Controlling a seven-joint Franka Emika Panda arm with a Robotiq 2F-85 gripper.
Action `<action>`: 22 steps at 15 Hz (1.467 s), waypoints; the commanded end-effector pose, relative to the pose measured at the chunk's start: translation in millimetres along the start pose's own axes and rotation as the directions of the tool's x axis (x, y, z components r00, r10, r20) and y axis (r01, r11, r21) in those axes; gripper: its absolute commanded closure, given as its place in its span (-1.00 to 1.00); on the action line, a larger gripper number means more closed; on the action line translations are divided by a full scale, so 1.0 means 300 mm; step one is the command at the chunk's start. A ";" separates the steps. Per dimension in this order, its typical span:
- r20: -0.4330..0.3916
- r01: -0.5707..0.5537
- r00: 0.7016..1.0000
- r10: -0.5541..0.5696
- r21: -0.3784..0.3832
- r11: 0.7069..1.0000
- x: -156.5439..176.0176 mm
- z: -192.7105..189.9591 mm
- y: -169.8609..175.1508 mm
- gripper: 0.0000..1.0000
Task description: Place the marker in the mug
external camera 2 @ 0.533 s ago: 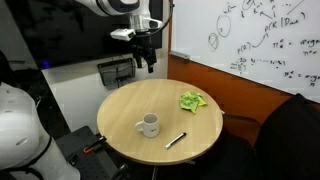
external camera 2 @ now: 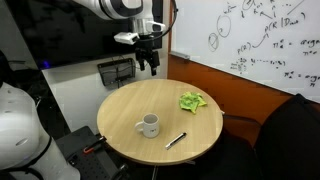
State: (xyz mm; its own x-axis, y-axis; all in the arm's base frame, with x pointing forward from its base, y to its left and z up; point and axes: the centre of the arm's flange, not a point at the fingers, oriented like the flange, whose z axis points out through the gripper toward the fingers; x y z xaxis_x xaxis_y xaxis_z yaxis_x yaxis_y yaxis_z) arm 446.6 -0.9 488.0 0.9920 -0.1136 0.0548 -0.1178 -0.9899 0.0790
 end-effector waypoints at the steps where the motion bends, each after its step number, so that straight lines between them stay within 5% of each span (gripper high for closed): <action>1: -0.024 0.007 1.000 -0.007 -0.015 1.000 0.116 0.163 0.102 -1.00; 7: -0.028 0.032 0.999 -0.029 0.093 0.995 0.255 0.556 0.302 -1.00; 11: 0.030 -0.013 1.000 0.011 0.093 0.996 0.292 0.776 0.361 -1.00; 22: 0.132 -0.016 0.991 0.001 0.108 0.994 0.397 1.156 0.503 -1.00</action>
State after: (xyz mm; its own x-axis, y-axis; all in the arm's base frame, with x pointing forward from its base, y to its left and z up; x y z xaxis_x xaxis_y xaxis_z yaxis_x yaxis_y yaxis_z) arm 542.1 -187.2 172.4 0.9838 -0.1551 -0.0896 -0.1553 -0.9879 0.0051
